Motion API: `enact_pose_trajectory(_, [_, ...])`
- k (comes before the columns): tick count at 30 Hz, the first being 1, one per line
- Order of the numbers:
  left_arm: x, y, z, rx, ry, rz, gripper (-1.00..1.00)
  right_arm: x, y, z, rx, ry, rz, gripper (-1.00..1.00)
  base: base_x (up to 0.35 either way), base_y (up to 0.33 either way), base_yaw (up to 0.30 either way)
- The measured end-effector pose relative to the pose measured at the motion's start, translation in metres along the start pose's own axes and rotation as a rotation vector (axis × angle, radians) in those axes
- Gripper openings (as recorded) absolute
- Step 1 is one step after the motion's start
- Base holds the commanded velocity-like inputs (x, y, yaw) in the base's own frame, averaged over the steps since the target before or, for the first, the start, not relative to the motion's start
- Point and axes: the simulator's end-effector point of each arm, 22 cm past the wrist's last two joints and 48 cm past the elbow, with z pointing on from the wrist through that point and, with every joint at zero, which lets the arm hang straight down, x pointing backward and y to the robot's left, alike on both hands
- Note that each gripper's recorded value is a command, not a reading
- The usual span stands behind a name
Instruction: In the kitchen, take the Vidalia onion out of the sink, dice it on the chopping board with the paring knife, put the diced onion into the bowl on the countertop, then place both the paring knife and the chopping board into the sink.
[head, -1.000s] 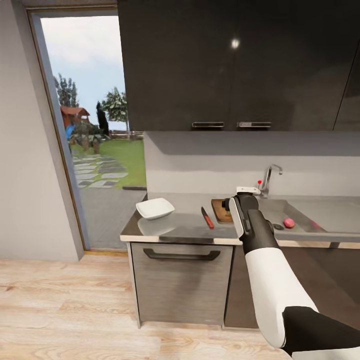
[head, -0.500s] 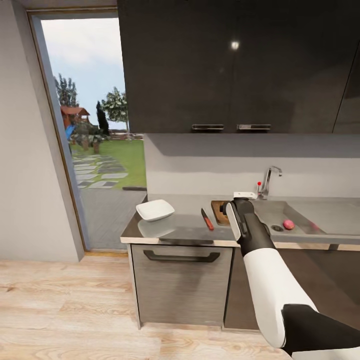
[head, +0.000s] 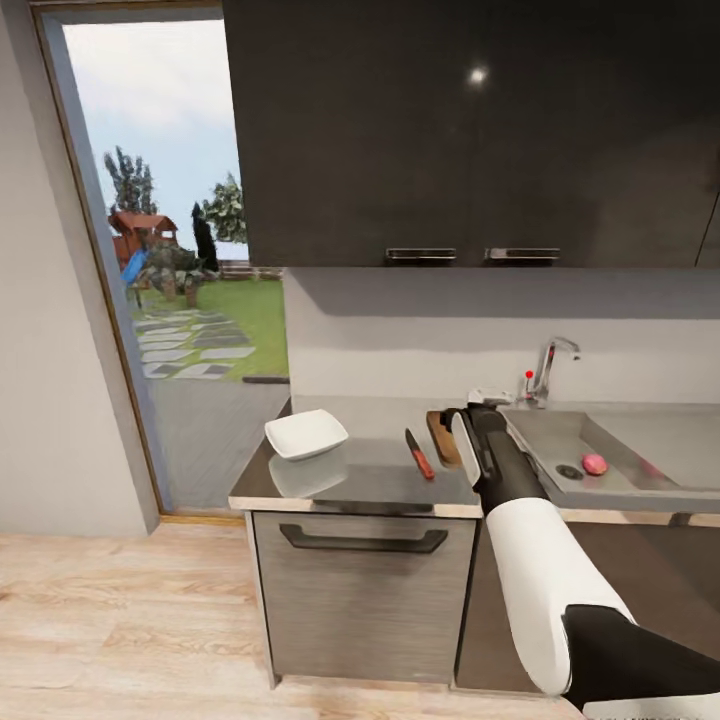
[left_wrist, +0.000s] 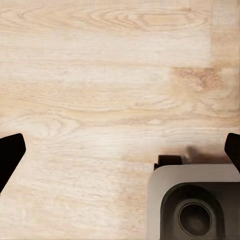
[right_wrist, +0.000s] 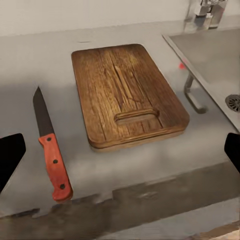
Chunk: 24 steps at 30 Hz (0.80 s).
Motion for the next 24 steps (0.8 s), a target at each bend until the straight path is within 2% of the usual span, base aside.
enact_pose_trajectory(4, [0.000, 0.000, 0.000, 0.000, 0.000, 0.000, 1.00, 0.003, -0.009, 0.004, 0.008, 0.008, 0.040, 1.00, 0.313, 0.000, 0.000])
enact_pose_trajectory(8, [0.000, 0.000, 0.000, -0.001, 0.001, -0.001, 1.00, 0.011, -0.028, 0.010, 0.037, 0.033, 0.106, 1.00, 0.131, 0.000, 0.000])
enact_pose_trajectory(13, [0.000, 0.000, 0.000, -0.001, 0.001, -0.001, 1.00, 0.019, -0.056, 0.015, 0.107, 0.048, 0.186, 1.00, 0.033, 0.000, 0.000])
enact_pose_trajectory(14, [0.000, 0.000, 0.000, -0.001, 0.001, 0.000, 1.00, 0.020, -0.066, 0.016, 0.138, 0.045, 0.208, 1.00, 0.010, 0.000, 0.000])
enact_pose_trajectory(19, [0.000, 0.000, 0.000, 0.000, 0.002, 0.000, 1.00, 0.029, -0.078, 0.018, 0.196, 0.049, 0.226, 1.00, 0.003, 0.000, 0.000])
enact_pose_trajectory(24, [0.000, 0.000, 0.000, 0.000, 0.002, 0.000, 1.00, 0.037, -0.077, 0.023, 0.210, 0.048, 0.229, 1.00, 0.000, 0.000, 0.000])
